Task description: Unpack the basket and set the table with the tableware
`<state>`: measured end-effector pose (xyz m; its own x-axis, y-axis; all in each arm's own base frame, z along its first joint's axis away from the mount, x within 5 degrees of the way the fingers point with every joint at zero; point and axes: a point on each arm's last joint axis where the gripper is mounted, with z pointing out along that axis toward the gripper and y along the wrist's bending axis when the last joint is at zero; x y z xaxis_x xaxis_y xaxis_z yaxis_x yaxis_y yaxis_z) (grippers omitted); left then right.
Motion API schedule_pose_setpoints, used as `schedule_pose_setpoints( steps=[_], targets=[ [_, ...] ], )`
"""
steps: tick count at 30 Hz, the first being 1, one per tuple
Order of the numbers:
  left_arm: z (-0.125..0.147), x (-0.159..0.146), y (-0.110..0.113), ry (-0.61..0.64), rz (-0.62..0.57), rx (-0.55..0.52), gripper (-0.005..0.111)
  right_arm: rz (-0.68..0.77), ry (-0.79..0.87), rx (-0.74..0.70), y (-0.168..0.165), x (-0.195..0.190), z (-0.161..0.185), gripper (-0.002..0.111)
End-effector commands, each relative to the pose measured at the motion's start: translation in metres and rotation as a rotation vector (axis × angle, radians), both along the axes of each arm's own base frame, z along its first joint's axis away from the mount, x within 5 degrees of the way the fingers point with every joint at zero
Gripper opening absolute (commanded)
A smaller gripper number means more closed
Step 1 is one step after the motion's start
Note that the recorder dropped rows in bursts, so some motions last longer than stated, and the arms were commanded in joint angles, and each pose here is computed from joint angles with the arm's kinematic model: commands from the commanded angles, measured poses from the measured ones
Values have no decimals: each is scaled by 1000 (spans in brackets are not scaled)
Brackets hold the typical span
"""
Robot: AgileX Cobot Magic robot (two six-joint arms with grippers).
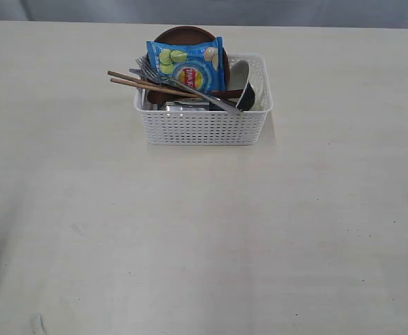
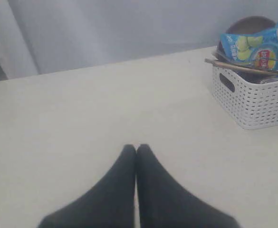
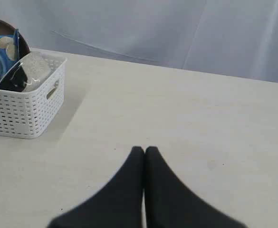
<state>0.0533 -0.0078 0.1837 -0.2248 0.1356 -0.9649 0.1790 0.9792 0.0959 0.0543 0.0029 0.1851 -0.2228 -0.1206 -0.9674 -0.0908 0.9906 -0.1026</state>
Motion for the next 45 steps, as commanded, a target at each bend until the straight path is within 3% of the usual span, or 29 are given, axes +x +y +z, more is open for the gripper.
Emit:
schedule_pose_setpoints(
  steps=[1, 8, 13, 14, 17, 21, 22, 25, 29, 35, 39, 41, 45],
  targets=[
    [0, 0, 0, -5, 2, -3, 0, -7, -5, -6, -1, 0, -1, 0],
    [0, 0, 0, -5, 2, -3, 0, -7, -5, -6, -1, 0, -1, 0],
    [0, 0, 0, -5, 2, -3, 0, 4, -91, -209, -3, 1, 6, 0],
    [0, 0, 0, -5, 2, -3, 0, 9, -151, -159, -1, 2, 12, 0],
    [0, 0, 0, -5, 2, -3, 0, 8, -562, 337, -1, -3, 52, 0],
    [0, 0, 0, -5, 2, -3, 0, 14, -1035, 563, -13, -27, 87, 0],
    [0, 0, 0, -5, 2, -3, 0, 45, -1067, 652, -14, -30, 89, 0],
    [0, 0, 0, -5, 2, -3, 0, 174, -1051, 853, -10, -33, 99, 0],
    [0, 0, 0, -5, 2, -3, 0, 155, -944, 877, -9, -33, 117, 0],
    [0, 0, 0, -5, 2, -3, 0, 119, -724, 704, -1, -22, 160, 0],
    [0, 0, 0, -5, 2, -3, 0, 3, -364, 610, 2, 3, 186, 0],
    [0, 0, 0, -5, 2, -3, 0, -29, -208, 511, 4, 21, 195, 8],
    [0, 0, 0, -5, 2, -3, 0, -23, 43, 373, 11, 53, 213, 38]
  ],
)
